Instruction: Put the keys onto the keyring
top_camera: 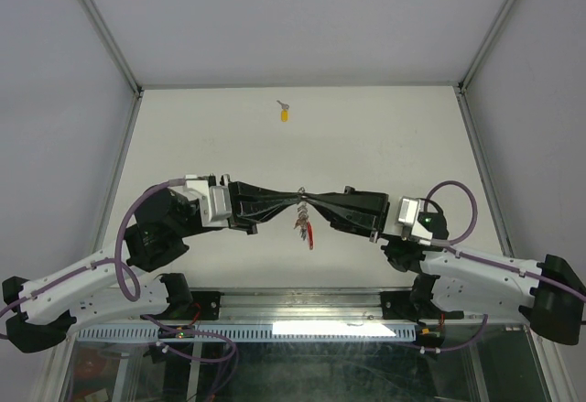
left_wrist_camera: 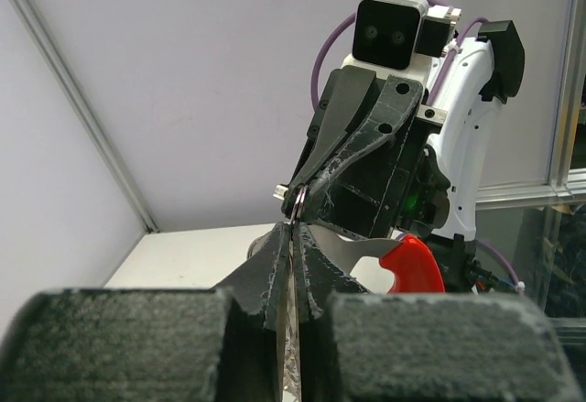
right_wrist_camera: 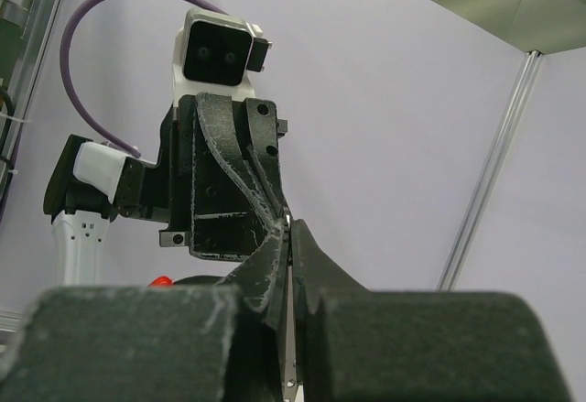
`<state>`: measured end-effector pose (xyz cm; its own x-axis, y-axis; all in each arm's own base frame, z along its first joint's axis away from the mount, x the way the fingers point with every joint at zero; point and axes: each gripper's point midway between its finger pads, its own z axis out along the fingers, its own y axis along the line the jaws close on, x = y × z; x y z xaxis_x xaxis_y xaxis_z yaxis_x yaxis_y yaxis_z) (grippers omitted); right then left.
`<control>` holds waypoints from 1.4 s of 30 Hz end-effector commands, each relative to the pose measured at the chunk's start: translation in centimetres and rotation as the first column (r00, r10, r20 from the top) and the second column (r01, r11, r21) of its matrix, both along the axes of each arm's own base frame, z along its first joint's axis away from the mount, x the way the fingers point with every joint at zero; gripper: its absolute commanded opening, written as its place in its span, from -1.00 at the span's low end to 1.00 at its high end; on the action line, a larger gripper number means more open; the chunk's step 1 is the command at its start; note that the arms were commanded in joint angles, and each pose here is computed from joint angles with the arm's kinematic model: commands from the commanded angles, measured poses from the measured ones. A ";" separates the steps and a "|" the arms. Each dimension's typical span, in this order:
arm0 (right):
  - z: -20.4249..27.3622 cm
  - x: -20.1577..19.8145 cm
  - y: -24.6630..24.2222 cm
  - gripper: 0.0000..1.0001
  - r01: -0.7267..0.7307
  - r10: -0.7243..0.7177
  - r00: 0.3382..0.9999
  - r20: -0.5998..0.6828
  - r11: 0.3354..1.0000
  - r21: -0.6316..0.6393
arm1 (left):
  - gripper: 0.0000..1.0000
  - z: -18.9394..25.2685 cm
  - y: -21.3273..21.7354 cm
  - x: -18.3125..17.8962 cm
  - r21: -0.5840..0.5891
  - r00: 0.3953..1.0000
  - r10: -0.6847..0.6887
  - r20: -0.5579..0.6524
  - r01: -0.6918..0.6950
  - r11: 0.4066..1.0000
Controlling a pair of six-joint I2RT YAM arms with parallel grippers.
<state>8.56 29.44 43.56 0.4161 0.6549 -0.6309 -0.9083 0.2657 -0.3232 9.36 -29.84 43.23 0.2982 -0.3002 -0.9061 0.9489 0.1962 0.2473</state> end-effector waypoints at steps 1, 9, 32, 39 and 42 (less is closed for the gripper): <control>1.6 -0.9 -0.2 -1.00 -0.019 0.019 0.999 0.051 1.000 -0.007 | -1.00 1.4 0.1 -0.7 -0.017 0.999 -0.021 0.046 0.022 1.000; -0.2 -0.6 0.3 -0.92 0.006 -0.002 1.000 0.026 0.991 -0.134 | -1.00 0.1 0.1 0.3 0.052 0.997 0.032 0.075 -0.036 0.998; -9.7 0.5 0.9 -1.00 0.032 -0.076 0.995 -0.063 0.854 -0.520 | -1.00 -5.6 -0.6 1.2 0.137 0.996 0.059 0.067 -0.068 0.988; -10.2 0.5 0.4 -0.83 0.043 -0.098 0.993 -0.069 0.827 -0.561 | -1.00 -6.1 -0.6 1.7 0.178 0.995 0.078 0.069 -0.090 0.980; -10.4 0.5 0.4 -0.73 0.041 -0.099 0.993 -0.069 0.813 -0.581 | -1.00 -6.2 -0.7 1.8 0.194 0.994 0.081 0.071 -0.093 0.977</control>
<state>9.63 29.76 33.77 0.3863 0.1825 -0.9041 -0.9185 0.1657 -0.3590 10.65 -30.82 33.31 0.2960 -0.0171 -0.9550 0.9438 0.1595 0.2896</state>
